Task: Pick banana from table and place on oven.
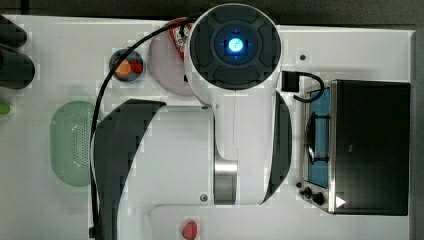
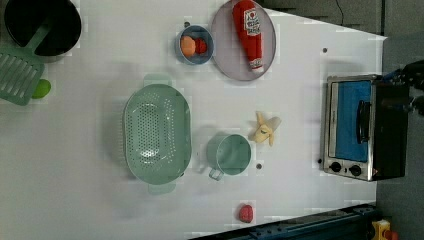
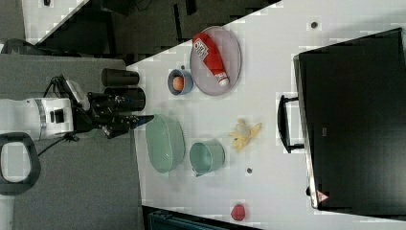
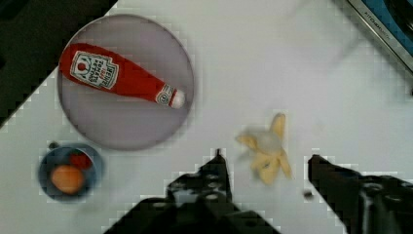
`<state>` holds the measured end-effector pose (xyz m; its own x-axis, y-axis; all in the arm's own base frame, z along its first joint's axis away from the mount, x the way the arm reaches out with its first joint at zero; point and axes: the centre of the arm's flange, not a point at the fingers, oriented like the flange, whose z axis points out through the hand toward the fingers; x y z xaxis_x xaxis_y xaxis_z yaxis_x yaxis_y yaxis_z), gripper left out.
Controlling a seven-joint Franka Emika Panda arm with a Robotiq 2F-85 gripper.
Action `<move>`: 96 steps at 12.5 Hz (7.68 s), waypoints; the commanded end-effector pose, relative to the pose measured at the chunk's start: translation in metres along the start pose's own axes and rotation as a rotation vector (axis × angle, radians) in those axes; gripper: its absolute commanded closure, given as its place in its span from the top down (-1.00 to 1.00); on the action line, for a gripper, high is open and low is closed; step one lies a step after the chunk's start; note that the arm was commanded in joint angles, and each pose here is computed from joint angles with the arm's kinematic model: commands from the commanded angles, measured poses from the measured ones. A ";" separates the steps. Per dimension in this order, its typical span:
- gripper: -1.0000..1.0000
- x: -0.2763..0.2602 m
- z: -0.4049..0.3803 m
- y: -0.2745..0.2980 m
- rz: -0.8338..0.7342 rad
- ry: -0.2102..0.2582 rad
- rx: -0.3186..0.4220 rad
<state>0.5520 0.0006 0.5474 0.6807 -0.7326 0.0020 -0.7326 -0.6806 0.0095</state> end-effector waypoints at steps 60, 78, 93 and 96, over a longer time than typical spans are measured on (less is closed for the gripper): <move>-0.64 0.009 -0.021 0.135 0.172 0.011 0.091; -0.15 0.214 0.115 0.293 -0.245 0.019 -0.169; 1.00 0.119 0.006 0.116 -0.303 0.018 -0.046; 1.00 0.065 -0.025 0.061 -0.080 0.059 0.003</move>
<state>0.5450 -0.1010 0.5727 0.8573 -0.5100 0.0705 -0.5133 -0.8573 0.0388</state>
